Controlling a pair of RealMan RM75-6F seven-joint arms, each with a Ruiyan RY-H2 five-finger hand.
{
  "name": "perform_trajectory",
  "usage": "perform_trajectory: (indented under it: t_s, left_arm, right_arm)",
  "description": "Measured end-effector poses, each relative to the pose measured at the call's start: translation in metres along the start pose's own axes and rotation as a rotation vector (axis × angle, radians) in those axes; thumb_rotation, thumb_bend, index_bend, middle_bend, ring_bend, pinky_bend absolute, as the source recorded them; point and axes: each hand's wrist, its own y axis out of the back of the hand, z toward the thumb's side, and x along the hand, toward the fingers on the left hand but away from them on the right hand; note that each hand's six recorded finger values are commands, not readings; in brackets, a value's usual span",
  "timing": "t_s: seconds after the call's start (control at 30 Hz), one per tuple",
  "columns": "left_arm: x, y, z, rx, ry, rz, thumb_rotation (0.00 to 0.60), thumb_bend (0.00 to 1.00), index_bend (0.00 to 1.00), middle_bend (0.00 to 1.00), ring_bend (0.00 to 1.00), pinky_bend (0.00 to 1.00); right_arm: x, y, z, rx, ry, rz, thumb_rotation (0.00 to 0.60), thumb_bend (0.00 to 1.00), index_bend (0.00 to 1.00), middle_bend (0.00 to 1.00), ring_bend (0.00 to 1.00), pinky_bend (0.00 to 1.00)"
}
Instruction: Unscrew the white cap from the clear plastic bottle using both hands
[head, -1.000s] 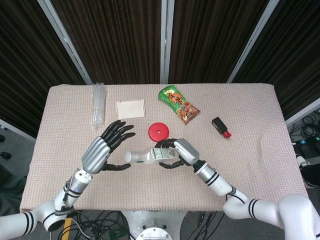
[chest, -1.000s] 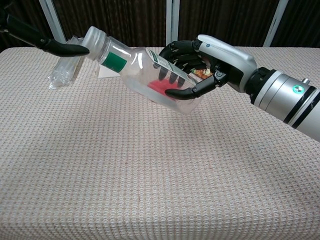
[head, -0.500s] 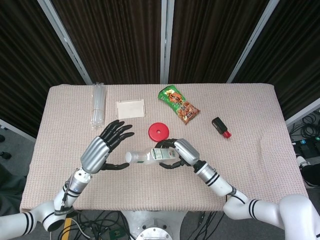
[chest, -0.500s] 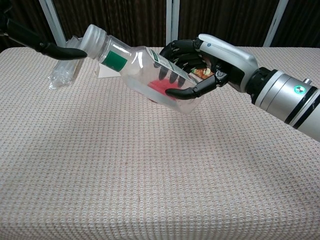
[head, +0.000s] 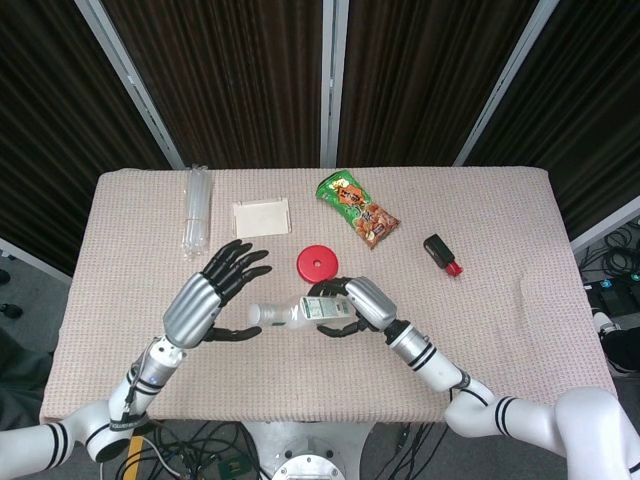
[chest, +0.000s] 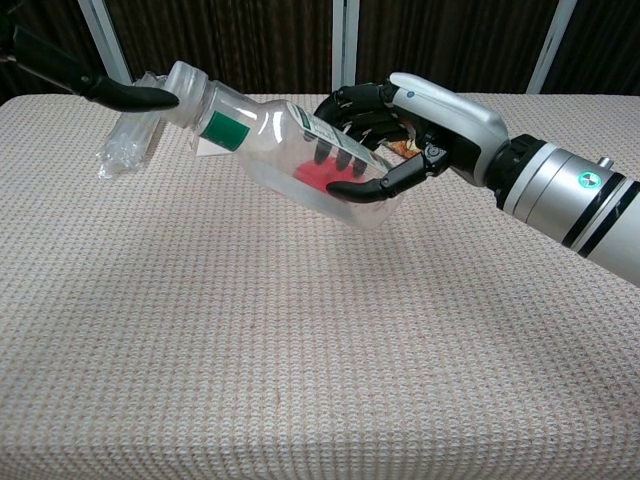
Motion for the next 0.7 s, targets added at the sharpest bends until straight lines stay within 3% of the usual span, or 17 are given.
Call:
perform_trajectory:
  t_s: [0.3, 0.7]
  left_arm:
    - [-0.0038, -0.0021, -0.0071, 0.020, 0.025, -0.007, 0.600, 0.00, 0.16, 0.09, 0.00, 0.00]
    - [-0.0016, -0.0003, 0.0000, 0.013, 0.000, 0.000, 0.600, 0.00, 0.16, 0.09, 0.00, 0.00]
  right_arm:
    - [0.0042, 0.0024, 0.0011, -0.001, 0.007, -0.008, 0.600, 0.41, 0.58, 0.54, 0.42, 0.49]
    - [0.0026, -0.0055, -0.0013, 0.007, -0.002, 0.005, 0.600, 0.41, 0.58, 0.54, 0.42, 0.49]
